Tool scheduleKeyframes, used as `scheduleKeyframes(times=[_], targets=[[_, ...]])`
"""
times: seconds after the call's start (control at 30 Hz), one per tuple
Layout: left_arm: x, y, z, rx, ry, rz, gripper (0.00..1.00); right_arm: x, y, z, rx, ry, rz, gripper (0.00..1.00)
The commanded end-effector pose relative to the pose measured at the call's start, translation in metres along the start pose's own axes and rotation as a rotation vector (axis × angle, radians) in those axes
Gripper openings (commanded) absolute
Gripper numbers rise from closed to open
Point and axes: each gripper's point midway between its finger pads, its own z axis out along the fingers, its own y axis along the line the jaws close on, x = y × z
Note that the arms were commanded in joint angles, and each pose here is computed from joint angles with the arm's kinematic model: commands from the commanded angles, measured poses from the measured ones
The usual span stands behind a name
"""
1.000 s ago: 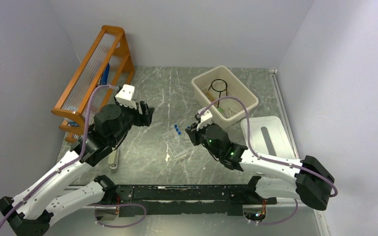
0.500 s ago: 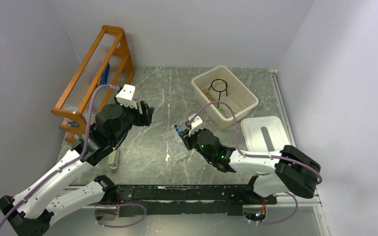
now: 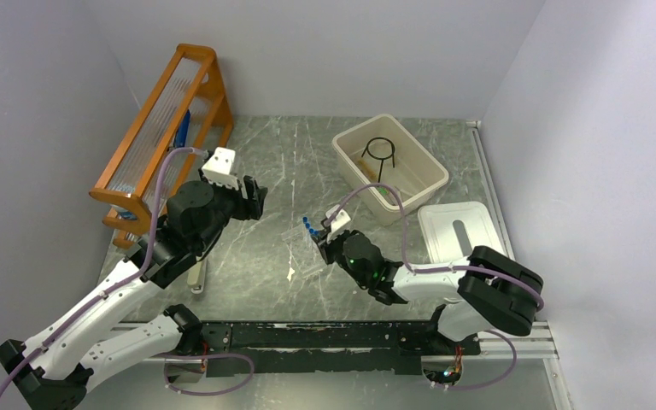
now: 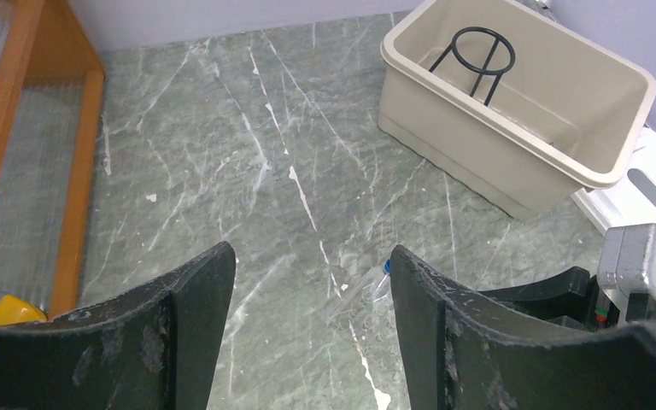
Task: Organize the chemistry lab equipment
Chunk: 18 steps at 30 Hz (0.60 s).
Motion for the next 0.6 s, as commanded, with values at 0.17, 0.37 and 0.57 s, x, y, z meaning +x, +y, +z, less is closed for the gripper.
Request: scheduleKeyframes(times=[0.17, 0.37, 0.57], targets=[[-0.004, 0.004, -0.002, -0.024, -0.023, -0.019, 0.71, 0.003, -0.003, 0.001, 0.022, -0.029, -0.007, 0.12], [-0.004, 0.006, -0.003, -0.033, -0.024, -0.017, 0.71, 0.005, -0.001, 0.003, 0.018, -0.018, 0.002, 0.15], [-0.005, 0.007, -0.005, -0.036, -0.030, -0.017, 0.71, 0.010, -0.005, 0.001, 0.040, -0.008, 0.011, 0.21]])
